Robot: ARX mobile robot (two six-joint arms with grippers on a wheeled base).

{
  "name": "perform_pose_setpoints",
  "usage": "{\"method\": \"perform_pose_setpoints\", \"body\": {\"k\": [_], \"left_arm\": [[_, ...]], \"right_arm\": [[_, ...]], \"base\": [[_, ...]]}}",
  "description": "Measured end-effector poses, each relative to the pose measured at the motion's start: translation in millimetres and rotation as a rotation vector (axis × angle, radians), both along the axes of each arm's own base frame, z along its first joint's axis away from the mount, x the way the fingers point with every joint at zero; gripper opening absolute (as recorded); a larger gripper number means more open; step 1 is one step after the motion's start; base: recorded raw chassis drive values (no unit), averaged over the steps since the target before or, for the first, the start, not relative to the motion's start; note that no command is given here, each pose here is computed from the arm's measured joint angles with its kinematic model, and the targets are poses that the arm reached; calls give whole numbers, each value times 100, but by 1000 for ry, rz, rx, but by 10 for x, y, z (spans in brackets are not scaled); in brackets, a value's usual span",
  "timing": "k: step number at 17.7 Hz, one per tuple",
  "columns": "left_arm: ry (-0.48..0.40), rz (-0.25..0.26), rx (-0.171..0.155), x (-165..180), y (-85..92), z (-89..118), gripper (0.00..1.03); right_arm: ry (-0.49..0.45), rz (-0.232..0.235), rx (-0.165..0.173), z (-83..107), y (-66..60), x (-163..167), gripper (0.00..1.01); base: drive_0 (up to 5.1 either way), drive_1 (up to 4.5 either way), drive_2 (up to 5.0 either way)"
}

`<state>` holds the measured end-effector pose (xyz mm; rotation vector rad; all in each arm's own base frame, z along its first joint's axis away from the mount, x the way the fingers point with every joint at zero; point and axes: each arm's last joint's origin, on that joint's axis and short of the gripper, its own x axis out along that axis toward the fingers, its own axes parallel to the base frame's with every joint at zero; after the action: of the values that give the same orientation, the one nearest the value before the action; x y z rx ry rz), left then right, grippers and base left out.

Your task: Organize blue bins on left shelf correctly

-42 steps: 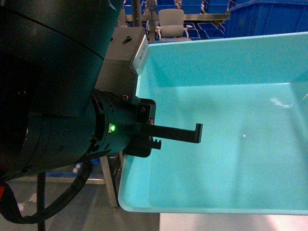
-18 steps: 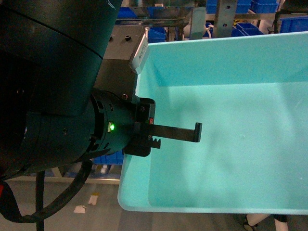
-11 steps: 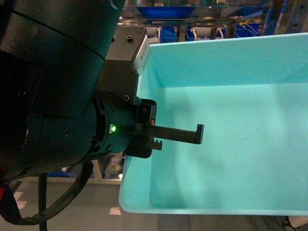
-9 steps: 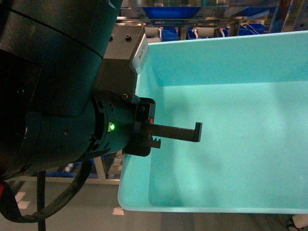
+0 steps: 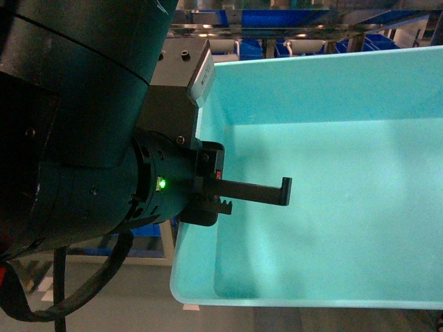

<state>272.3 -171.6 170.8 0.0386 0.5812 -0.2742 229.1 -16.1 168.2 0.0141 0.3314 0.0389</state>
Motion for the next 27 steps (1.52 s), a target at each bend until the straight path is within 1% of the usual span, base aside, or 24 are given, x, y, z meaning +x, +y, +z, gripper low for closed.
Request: {"method": "perform_pose_setpoints", "body": {"k": [3, 5, 8, 27], "left_arm": [[1, 0, 0, 0, 1, -1, 2], [0, 5, -2, 14, 22, 1, 2], [0, 2, 0, 5, 7, 0, 2], [1, 3, -1, 9, 15, 0, 2]], "right_arm": [[1, 1, 1, -1, 1, 0, 2], [-6, 14, 2, 5, 18, 3, 2], [-1, 4, 0, 1, 12, 1, 2], [-2, 10, 1, 2, 16, 2, 2]], "base": [[-497, 249, 249], [-497, 249, 249], [-497, 249, 249], [-497, 249, 249]]}}
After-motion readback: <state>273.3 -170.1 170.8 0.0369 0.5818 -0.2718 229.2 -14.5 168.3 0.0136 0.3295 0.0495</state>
